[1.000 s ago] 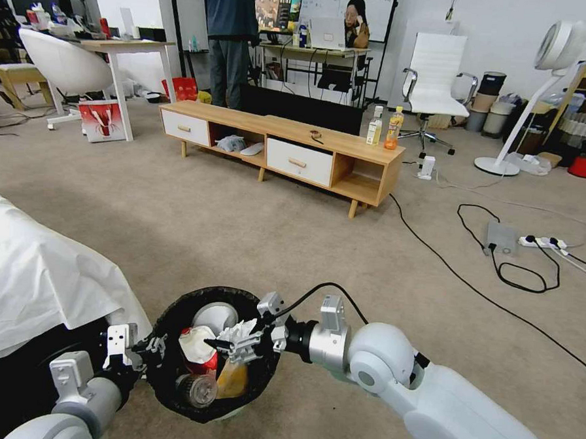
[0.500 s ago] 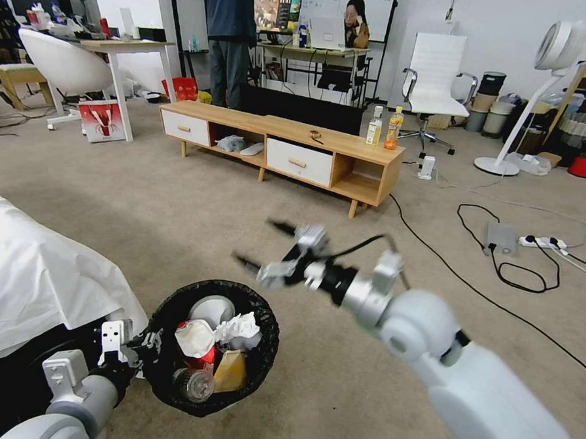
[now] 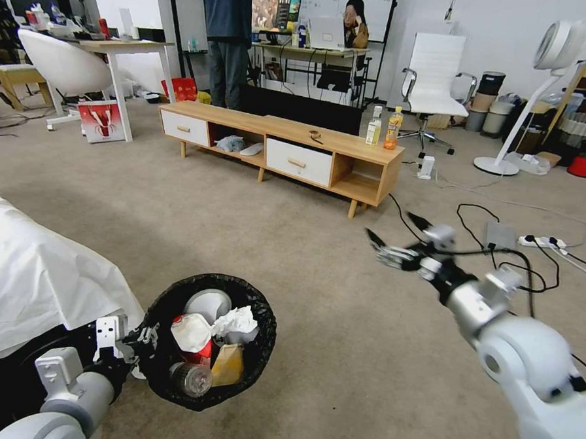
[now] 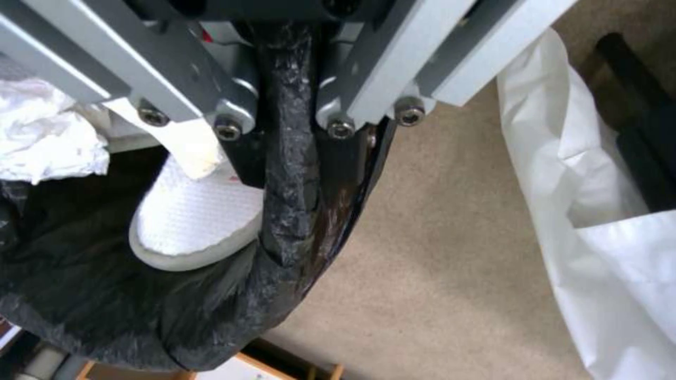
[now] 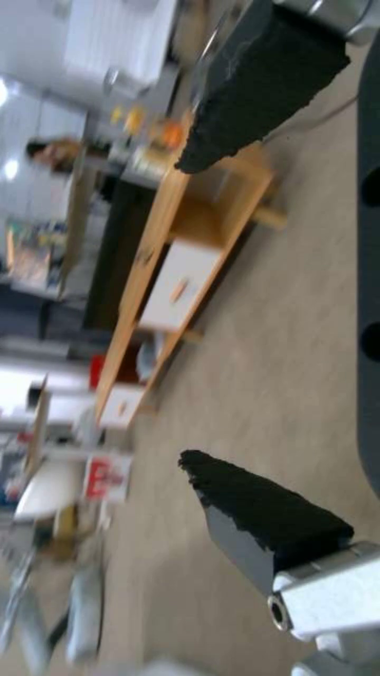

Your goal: Pick up the trash bin and place the garbage on the floor into it.

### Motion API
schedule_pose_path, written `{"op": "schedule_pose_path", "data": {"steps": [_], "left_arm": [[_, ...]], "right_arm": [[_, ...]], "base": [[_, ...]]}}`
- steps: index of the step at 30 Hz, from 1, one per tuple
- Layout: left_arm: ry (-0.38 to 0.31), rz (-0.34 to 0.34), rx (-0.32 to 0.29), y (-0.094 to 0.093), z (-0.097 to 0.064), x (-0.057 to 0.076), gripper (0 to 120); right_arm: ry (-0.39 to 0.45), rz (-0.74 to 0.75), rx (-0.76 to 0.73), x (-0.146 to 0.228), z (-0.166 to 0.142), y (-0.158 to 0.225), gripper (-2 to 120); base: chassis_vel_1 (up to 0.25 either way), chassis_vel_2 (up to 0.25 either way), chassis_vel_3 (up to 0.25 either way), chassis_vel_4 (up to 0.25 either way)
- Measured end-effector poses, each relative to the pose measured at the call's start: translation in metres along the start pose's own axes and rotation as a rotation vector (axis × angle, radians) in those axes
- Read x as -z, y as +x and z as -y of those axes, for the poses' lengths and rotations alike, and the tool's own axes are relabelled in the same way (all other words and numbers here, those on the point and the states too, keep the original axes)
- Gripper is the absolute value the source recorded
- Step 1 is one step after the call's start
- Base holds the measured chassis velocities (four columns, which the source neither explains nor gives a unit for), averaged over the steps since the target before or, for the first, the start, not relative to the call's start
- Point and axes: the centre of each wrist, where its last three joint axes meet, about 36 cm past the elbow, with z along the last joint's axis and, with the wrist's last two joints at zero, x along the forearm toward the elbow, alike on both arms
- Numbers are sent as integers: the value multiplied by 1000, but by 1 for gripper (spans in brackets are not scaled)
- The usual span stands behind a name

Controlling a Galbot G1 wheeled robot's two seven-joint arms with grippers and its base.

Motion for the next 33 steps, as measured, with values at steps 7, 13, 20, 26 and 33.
{"op": "schedule_pose_path", "data": {"steps": [7,13,20,26,33], "left_arm": [[-4,-1,-4,-2,-1,1,4],[-4,-6,-4,-4,-2,0,4],[-3,-7,-7,-5,-2,0,4],[-5,-4,-9,-4,-2,1,4],[-1,0,-13,-2,0,2,4]], "right_arm": [[4,-36,-101,-26,12,21,100],[-19,-47,-163,-40,13,30,100],[-38,-43,-185,-48,8,33,100],[-45,-40,-193,-50,6,35,100],[-55,-27,-195,-50,3,36,100]], "base": [[-6,-9,-10,-15],[-68,-64,-59,-70],[-90,-107,-99,-90],[-115,-114,-108,-123],[-118,-118,-112,-121]]}}
